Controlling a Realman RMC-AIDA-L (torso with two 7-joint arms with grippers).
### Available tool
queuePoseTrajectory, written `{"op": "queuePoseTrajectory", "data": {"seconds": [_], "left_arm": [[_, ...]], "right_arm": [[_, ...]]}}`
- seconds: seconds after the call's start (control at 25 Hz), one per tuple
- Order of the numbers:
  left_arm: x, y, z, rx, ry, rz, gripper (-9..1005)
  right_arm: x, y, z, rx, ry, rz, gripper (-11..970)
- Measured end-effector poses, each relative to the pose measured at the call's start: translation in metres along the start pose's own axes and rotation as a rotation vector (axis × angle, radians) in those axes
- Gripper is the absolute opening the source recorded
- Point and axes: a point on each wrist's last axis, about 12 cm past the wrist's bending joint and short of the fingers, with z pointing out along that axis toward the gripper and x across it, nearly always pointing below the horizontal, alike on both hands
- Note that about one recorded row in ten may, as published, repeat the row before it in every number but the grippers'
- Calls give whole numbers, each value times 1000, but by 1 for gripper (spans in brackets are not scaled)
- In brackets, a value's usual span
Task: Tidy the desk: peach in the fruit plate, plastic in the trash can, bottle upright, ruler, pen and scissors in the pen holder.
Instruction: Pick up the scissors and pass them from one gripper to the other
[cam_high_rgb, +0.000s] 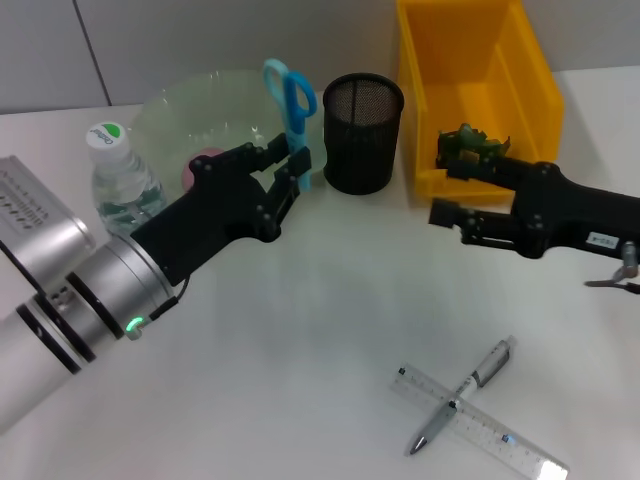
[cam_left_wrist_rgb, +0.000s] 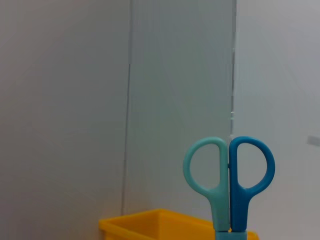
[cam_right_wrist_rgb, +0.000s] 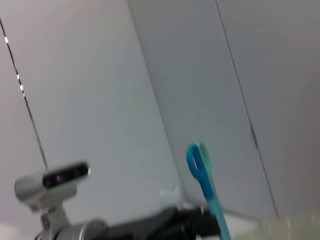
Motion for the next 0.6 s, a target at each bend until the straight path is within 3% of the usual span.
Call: {"op": "queuePoseTrajectory", "data": {"seconds": [0.24,0.6], "left_arm": [[3,-8,4,-68,-5,1,278],[6,-16,10,-134,3,24,284]], "right_arm": [[13,9,18,0,-82,-66,815],[18,8,42,24,-128,-118,815]]}}
